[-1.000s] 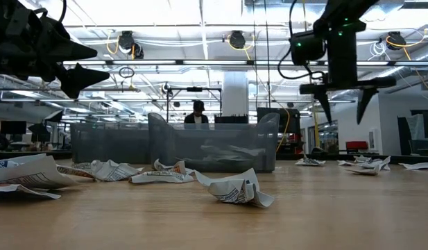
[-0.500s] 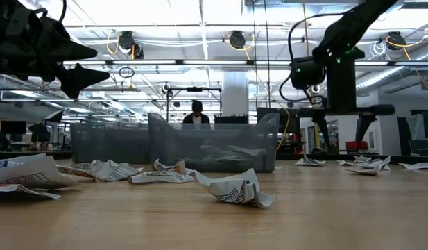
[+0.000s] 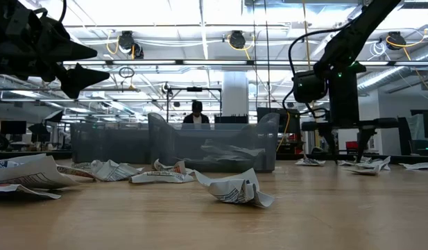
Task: Pick & Place First Aid Supplies
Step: Put the green bandage pack into the right black bin
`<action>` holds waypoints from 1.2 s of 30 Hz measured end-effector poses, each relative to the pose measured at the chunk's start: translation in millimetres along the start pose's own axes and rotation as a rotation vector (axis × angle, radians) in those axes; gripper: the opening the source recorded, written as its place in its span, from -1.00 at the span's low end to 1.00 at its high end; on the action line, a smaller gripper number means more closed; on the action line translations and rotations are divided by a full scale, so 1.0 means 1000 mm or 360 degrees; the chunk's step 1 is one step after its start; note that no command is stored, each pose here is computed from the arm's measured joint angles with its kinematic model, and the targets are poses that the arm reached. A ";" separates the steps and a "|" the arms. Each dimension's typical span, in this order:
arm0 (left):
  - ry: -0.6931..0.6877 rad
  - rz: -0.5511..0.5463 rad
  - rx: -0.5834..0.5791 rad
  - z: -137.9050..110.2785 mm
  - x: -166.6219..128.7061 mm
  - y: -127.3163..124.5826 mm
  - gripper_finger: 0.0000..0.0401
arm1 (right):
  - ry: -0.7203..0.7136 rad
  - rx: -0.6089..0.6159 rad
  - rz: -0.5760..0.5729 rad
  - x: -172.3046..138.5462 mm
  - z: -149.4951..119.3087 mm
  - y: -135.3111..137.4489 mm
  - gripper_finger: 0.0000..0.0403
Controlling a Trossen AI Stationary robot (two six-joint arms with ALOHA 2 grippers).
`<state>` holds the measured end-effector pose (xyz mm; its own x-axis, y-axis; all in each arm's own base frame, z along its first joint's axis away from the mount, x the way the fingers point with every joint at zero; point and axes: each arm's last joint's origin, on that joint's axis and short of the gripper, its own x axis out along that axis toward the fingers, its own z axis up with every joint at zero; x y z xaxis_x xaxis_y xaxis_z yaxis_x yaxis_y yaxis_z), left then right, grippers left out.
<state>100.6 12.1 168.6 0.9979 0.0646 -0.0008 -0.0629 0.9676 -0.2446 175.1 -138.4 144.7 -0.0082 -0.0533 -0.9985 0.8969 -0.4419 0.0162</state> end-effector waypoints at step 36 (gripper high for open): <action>0.0000 0.0000 0.0000 0.000 0.000 0.000 0.55 | -0.0068 -0.0257 0.0116 -0.106 0.030 0.015 -0.99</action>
<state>100.6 12.1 168.6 0.9979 0.0644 -0.0010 -0.0627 0.9676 -0.2446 176.0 -165.8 252.6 0.0436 -0.1197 -0.9918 0.9551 -0.2864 0.0766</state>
